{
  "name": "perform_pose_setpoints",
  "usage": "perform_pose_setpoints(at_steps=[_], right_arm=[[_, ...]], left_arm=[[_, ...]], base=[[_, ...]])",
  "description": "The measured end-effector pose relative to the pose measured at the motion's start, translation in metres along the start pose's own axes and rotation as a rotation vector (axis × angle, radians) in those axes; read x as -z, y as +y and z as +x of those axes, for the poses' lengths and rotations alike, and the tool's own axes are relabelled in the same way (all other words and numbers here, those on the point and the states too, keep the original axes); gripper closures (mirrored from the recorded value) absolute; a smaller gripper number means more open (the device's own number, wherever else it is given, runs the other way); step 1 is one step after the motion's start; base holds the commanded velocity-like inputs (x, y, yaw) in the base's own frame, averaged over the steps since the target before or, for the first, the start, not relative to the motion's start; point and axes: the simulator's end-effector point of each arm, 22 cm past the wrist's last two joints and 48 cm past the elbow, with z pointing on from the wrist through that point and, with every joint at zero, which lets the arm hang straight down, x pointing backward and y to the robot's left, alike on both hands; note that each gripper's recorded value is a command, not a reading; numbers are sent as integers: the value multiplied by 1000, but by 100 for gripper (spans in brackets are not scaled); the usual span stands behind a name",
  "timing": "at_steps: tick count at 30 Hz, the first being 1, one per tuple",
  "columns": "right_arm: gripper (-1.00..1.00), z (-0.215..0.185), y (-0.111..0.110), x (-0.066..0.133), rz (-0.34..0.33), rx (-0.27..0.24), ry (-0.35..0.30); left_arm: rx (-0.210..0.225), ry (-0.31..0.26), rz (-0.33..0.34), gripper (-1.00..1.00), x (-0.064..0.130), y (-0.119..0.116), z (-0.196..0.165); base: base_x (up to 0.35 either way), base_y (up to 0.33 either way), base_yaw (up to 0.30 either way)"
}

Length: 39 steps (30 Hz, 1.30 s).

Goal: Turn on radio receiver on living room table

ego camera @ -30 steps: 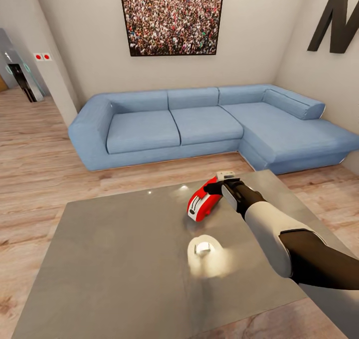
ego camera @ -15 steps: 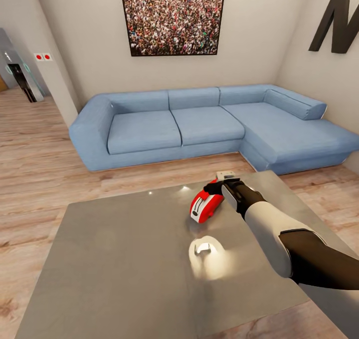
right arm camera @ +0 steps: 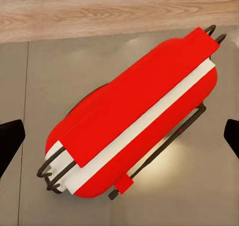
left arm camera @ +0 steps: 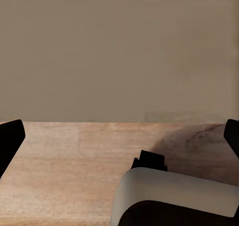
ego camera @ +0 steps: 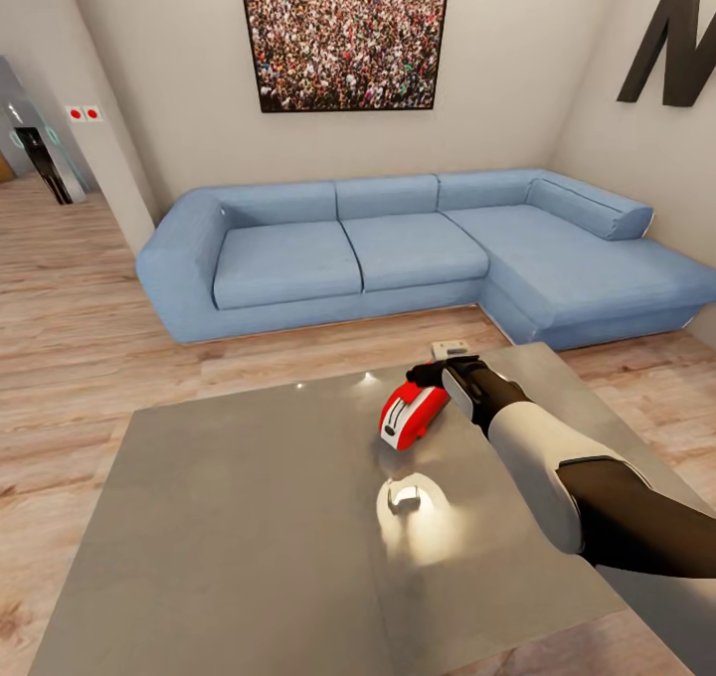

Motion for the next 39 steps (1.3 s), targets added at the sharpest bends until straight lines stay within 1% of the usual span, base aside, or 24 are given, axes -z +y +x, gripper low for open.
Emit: perform_pose_setpoints(at_steps=[5,9,29,39], right_arm=[[-100,-5,0,0,1,-1,-25],[-100,-7,-1,0,4,0,-32],[-100,-7,0,0,-1,-4,-33],[-100,1,1,-7,-4,-6,-18]], left_arm=[[0,0,0,-100,0,0,0],[0,0,0,-100,0,0,0],[0,0,0,-100,0,0,0],[-3,13,-1,-100,0,0,5]], base=[[2,0,0],[0,0,0],[0,0,0],[0,0,0]])
